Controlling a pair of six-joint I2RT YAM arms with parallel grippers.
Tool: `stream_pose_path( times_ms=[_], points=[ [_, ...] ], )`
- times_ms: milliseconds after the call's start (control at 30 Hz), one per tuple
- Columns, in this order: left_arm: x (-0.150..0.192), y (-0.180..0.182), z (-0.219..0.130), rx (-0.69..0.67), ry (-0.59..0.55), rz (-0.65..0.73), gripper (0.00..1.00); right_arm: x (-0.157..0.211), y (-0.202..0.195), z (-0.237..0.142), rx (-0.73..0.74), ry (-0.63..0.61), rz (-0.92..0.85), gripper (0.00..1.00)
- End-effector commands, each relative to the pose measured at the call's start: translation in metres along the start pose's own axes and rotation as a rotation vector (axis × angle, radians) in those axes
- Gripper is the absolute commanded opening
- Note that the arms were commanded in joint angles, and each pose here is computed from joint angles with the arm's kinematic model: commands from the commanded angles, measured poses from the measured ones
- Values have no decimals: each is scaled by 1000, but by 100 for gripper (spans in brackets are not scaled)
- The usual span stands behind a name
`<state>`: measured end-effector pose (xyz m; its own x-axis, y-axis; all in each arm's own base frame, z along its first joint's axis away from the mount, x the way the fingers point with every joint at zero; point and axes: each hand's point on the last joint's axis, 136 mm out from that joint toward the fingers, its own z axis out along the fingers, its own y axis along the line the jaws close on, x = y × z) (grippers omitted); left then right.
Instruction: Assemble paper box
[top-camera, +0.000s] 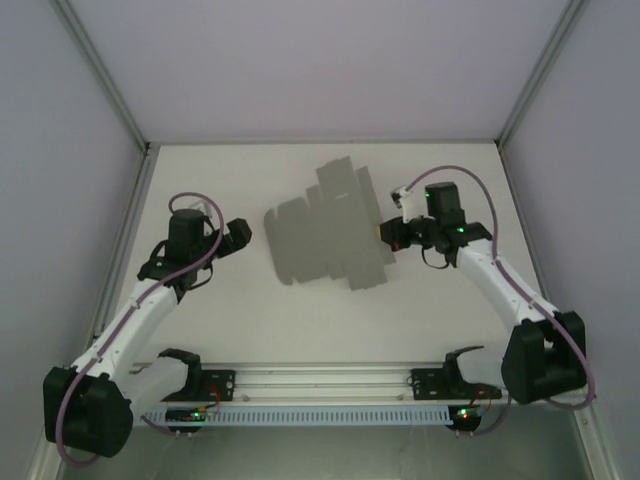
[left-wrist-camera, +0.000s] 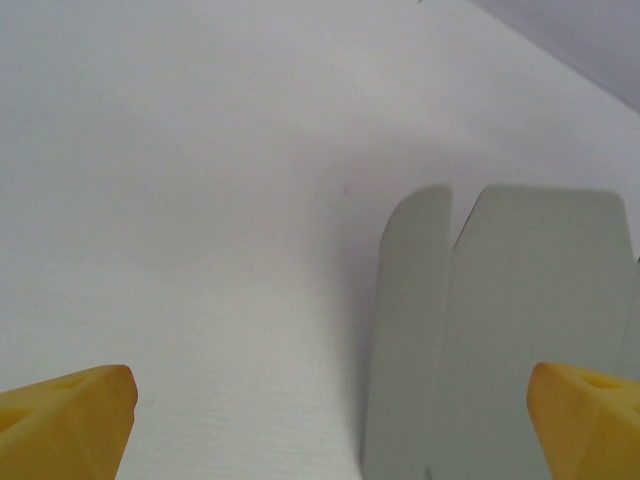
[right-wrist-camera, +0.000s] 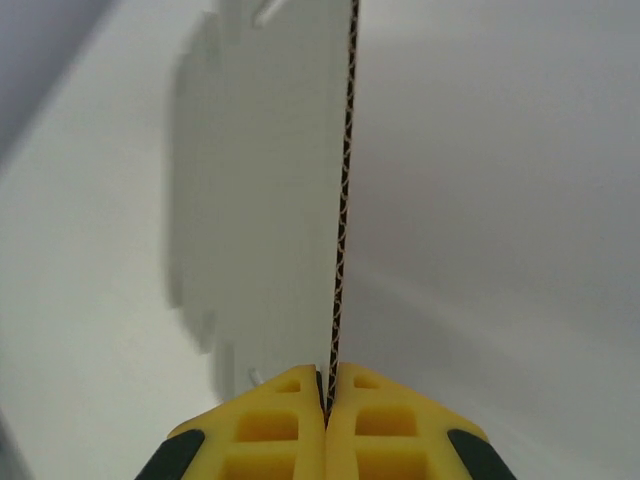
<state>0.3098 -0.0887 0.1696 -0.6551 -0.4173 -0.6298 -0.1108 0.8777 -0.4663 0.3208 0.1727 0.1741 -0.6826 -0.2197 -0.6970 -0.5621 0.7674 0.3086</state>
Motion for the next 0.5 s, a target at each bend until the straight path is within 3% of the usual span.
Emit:
stream_pose_path(
  times_ms=[0,100,267,467],
  points=[
    [-3,-5,-6,14,8,30,100,5,-33,12,293,138,-312,0],
    [-8,-20,-7,76,9,41,99,-9,-42,36,445,184,-611,0],
    [-15,-45,-3,186,22,53,100,-31,-28,85,524,175,-982,0],
    [-31,-83,5,333,59,84,100,-59,-1,118,602,14,-1281,0]
  ],
)
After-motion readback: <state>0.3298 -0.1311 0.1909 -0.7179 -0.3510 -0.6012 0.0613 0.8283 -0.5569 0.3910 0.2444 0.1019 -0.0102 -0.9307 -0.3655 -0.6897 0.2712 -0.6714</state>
